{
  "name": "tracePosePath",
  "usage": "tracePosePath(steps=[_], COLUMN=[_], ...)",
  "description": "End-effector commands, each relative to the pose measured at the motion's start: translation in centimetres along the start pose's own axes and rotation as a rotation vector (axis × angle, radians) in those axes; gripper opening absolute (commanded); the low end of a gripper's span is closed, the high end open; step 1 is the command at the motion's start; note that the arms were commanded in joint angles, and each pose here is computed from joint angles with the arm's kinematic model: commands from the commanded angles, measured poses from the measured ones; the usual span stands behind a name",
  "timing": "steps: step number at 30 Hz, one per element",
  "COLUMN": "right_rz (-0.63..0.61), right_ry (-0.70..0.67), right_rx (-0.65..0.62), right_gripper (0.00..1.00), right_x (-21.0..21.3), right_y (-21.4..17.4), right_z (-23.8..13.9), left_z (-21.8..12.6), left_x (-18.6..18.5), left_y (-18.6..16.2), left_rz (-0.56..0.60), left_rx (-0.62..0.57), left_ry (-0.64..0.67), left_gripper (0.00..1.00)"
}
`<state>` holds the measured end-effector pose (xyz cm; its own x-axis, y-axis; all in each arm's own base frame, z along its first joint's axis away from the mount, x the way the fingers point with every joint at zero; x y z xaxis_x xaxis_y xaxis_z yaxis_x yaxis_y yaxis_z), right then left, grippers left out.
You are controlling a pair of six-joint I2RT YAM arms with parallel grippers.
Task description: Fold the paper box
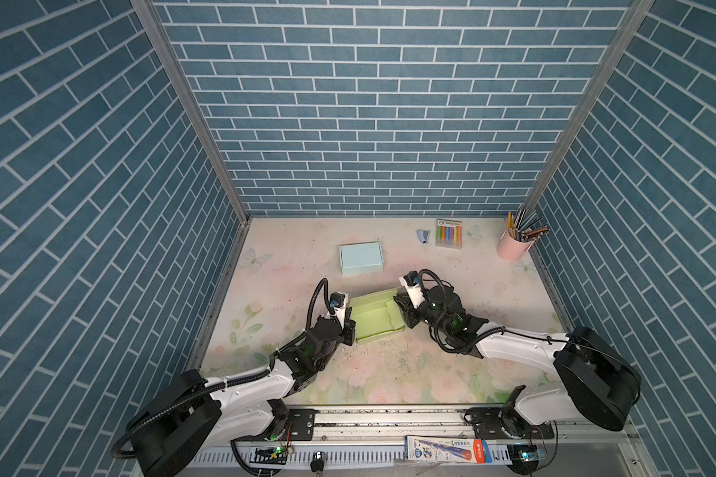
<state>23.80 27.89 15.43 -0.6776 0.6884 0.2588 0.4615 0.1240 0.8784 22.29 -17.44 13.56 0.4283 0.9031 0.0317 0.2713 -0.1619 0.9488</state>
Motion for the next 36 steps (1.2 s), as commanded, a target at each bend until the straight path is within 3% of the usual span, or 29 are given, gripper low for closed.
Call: tracePosePath(steps=[1,5,9,26,36], right_rz=[-0.001,-0.019,-0.025,-0.034,-0.055], right_ry=[0.100,0.097,0.106,0.112,0.142], right_rx=[0.034,0.041,0.030,0.052,0.048], right_gripper=[0.15,0.14,0.14,0.13,0.12], right_x=[2.6,3.2,3.7,4.7,6.3], right_y=[-1.3,-1.7,-1.7,-2.9,-3.3], right_z=[-0.3,-0.5,-0.8,-1.0,-1.9], left_z=[-0.6,-0.8,-1.3,-2.4,-3.3], left_x=[-1.8,-1.5,-1.9,0.1,-0.5], left_y=[3.6,3.7,3.7,-4.0,-3.0], left_rz=[-0.077,-0.133,-0.104,-0.089,-0.136], left_rx=[-0.169,-0.176,-0.186,-0.076,-0.118], left_ry=[-0.120,-0.107,-0.087,-0.029,-0.088], left_gripper=[0.00,0.00,0.00,0.00,0.01])
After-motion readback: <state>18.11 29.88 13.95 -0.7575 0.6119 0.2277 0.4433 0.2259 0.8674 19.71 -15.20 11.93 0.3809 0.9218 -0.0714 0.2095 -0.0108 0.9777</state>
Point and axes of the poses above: each gripper's point midway between its finger pads, its own z axis out along the fingers, its own x axis along the line the jaws close on, y = z × x, the point moved 5 cm from there along -z, back along the fingers, and after that the axes turned 9 degrees about z, right-handed, at the moved point
